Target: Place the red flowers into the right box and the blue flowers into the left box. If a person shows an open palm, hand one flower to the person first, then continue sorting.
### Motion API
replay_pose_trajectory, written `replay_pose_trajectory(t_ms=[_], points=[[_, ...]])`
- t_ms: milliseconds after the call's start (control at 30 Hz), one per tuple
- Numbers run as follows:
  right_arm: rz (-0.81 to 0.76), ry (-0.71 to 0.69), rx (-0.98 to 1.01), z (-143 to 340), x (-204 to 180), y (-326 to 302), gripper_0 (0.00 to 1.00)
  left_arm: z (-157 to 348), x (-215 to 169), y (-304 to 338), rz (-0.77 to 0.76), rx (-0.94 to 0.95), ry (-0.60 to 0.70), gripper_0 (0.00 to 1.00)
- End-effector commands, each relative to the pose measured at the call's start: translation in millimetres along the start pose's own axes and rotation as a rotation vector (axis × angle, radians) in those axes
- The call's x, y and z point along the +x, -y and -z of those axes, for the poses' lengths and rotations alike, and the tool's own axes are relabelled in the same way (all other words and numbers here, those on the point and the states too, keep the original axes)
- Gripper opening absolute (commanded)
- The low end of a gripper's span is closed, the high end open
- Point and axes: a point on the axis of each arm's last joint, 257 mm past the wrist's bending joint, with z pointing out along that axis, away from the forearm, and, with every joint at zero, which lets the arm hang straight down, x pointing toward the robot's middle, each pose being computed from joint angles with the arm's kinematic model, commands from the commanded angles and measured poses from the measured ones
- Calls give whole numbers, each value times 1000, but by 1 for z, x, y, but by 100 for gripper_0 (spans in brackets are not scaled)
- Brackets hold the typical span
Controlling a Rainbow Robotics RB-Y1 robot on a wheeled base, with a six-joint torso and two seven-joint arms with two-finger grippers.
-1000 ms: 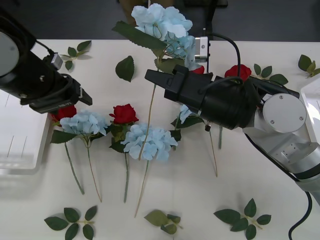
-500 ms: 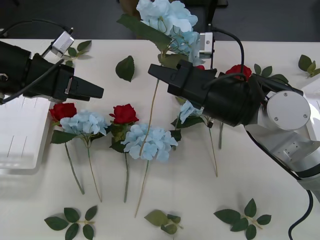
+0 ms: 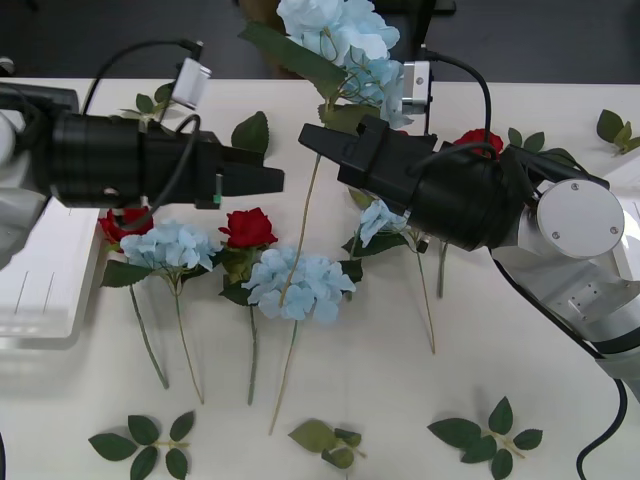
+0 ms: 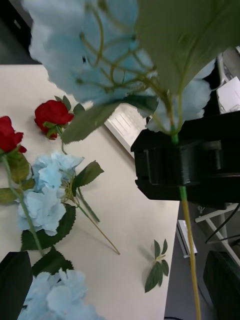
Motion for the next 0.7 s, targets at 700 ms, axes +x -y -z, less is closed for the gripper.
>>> replay_pose_trajectory(t_ms=[700], points=[[67, 22, -46, -3, -18, -26, 0, -66, 36, 44, 160, 143, 28, 100]])
